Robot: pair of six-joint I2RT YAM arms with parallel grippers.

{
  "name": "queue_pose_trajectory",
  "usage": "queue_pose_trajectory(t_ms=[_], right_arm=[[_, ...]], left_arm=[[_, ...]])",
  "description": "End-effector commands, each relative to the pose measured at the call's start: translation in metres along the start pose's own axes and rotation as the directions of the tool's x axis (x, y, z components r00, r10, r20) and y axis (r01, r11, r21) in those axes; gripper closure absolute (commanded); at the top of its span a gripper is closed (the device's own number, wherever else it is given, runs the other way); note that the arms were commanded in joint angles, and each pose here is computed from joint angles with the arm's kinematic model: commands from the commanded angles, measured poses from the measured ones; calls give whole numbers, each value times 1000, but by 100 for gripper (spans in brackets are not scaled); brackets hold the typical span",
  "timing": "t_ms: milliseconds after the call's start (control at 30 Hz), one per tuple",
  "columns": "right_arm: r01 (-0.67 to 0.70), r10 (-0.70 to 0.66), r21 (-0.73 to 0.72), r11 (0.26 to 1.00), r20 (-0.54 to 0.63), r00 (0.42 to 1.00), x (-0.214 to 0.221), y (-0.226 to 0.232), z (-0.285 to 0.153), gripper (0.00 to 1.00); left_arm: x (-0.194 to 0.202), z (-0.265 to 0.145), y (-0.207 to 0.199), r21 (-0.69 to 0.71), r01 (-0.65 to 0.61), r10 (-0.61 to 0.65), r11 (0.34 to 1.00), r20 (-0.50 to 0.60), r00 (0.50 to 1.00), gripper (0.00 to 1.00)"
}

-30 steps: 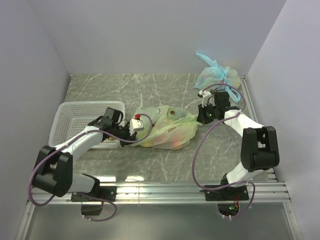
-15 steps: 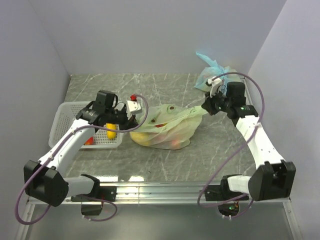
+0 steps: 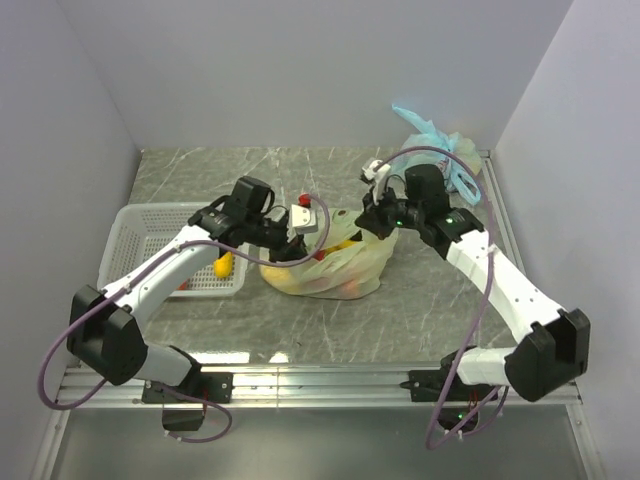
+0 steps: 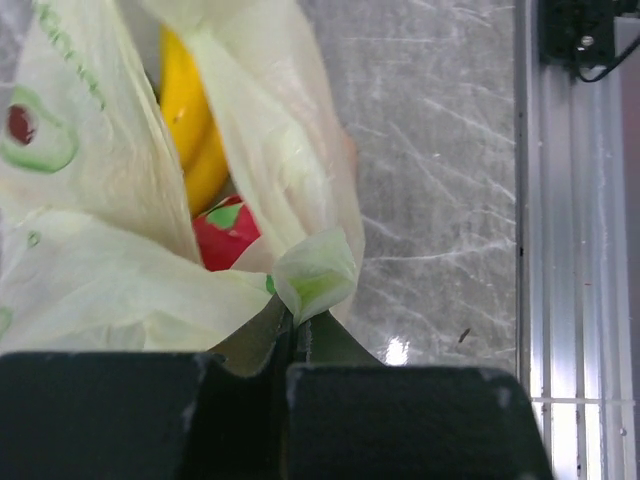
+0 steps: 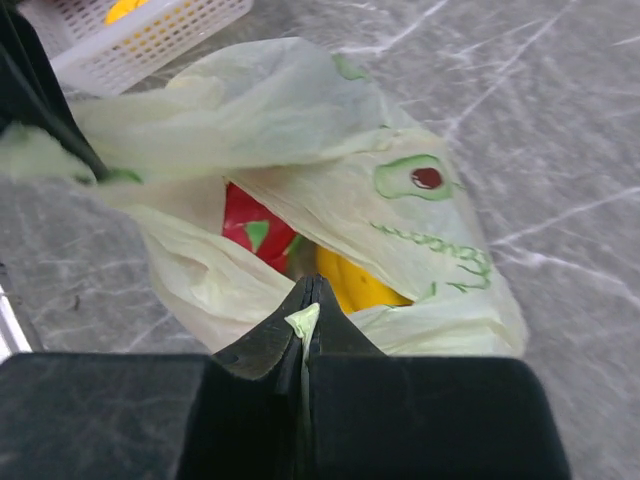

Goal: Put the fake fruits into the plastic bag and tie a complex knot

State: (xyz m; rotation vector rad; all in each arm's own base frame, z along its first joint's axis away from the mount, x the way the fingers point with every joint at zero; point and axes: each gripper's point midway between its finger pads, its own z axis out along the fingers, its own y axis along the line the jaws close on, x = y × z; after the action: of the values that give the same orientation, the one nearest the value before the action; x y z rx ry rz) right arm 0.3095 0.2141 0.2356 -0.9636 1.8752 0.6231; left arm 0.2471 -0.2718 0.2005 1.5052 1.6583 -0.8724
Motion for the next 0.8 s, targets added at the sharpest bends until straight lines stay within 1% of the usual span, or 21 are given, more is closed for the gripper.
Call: queue_pose_trajectory(t_ms=[0,67,233,300,333,400,433,500,533,567,600,633,700,733,767], right_arm=[[-12,14,-22,1000,92,996,-40,4,16,100],[-33,39,-64,997,102,994,-52,13,26,100],[-78,99,-144,987,145,984,-80,28,37,100],[-122,149,-178,977,149,978,-87,31,42,100],[-129,161,-202,971,148,976,-89,35,42,98],[-138,169,-213,967,137,976,-88,36,43,79],[-133,162,-195,972,137,977,-87,33,42,54],[-99,124,-156,983,161,979,-85,28,30,36],[-100,122,-125,987,184,975,-83,15,20,22],[-83,106,-116,990,206,973,-77,16,6,17],[-61,83,-100,993,242,967,-79,11,-3,14],[-60,73,-57,997,264,962,-76,-5,-17,12],[-26,37,-38,999,322,946,-75,-8,-43,11],[-8,18,-32,999,350,936,-74,-9,-54,7],[22,-27,16,1000,382,924,-68,-14,-72,5]], left_arm=[[-26,10,-10,65,-63,58,996,78,995,99],[-28,14,-18,101,-66,57,993,89,994,99],[-29,17,-30,152,-65,48,986,113,992,99],[-31,17,-30,145,-58,40,988,127,991,99],[-29,18,-30,147,-47,28,988,124,992,99],[-31,18,-29,143,-26,7,989,128,992,99],[-32,18,-28,138,-12,-6,990,128,992,99],[-33,16,-28,141,-2,-17,990,129,991,99],[-34,15,-26,138,0,-19,990,134,991,100],[-36,13,-26,138,3,-23,990,140,990,99],[-36,12,-25,138,11,-31,990,141,990,99],[-37,12,-25,140,13,-33,990,143,989,99],[-36,12,-25,145,16,-38,989,145,989,99],[-36,12,-25,146,21,-42,989,145,989,100],[-35,12,-24,146,26,-47,989,143,989,100]])
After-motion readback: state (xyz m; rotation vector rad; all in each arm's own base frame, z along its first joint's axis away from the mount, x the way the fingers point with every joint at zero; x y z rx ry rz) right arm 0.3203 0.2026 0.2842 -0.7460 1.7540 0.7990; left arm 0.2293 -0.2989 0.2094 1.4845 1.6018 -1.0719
